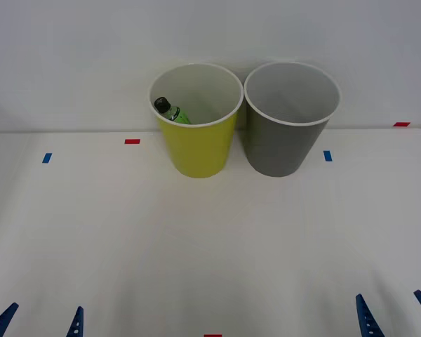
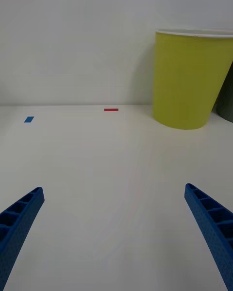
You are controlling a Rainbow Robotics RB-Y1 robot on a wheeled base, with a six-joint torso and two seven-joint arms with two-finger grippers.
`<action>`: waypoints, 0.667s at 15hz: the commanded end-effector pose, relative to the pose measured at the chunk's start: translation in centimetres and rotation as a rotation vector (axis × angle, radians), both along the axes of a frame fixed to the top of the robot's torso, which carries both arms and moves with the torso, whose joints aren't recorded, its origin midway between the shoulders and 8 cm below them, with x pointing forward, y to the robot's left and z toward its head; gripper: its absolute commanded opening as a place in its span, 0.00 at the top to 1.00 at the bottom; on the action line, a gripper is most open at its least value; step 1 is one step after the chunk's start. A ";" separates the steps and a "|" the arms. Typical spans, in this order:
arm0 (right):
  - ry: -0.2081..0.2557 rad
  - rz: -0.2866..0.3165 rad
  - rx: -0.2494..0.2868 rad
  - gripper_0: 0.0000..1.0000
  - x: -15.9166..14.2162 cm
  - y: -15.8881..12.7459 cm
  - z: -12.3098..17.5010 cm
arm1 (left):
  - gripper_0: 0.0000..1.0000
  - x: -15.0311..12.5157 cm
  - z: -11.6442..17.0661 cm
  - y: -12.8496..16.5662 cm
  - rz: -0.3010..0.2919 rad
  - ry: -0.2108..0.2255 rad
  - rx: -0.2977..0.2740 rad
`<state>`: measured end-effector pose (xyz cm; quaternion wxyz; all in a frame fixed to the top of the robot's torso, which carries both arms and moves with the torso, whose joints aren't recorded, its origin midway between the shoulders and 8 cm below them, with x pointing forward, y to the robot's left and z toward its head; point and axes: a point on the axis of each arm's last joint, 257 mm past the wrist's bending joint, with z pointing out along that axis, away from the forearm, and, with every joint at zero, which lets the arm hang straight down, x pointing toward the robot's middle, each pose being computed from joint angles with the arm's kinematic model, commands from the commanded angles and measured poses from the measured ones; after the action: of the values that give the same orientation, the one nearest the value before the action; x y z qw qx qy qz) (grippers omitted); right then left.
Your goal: Put cans in the gray bin and PET bottles in the light green bin.
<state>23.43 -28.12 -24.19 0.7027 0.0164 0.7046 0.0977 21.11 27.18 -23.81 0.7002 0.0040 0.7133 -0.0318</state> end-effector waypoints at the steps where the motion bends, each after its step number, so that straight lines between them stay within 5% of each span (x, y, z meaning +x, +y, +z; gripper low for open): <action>1: -0.001 0.000 -0.002 0.00 0.0 -0.1 0.0 | 0.00 0.0 0.0 0.0 0.000 0.000 0.000; 10: -0.001 0.000 -0.002 0.00 0.0 -0.1 0.0 | 0.00 0.0 0.0 0.0 0.000 0.000 0.000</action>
<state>23.42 -28.17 -24.16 0.7031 0.0156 0.7043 0.0969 21.11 27.18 -23.81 0.7002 0.0040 0.7133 -0.0318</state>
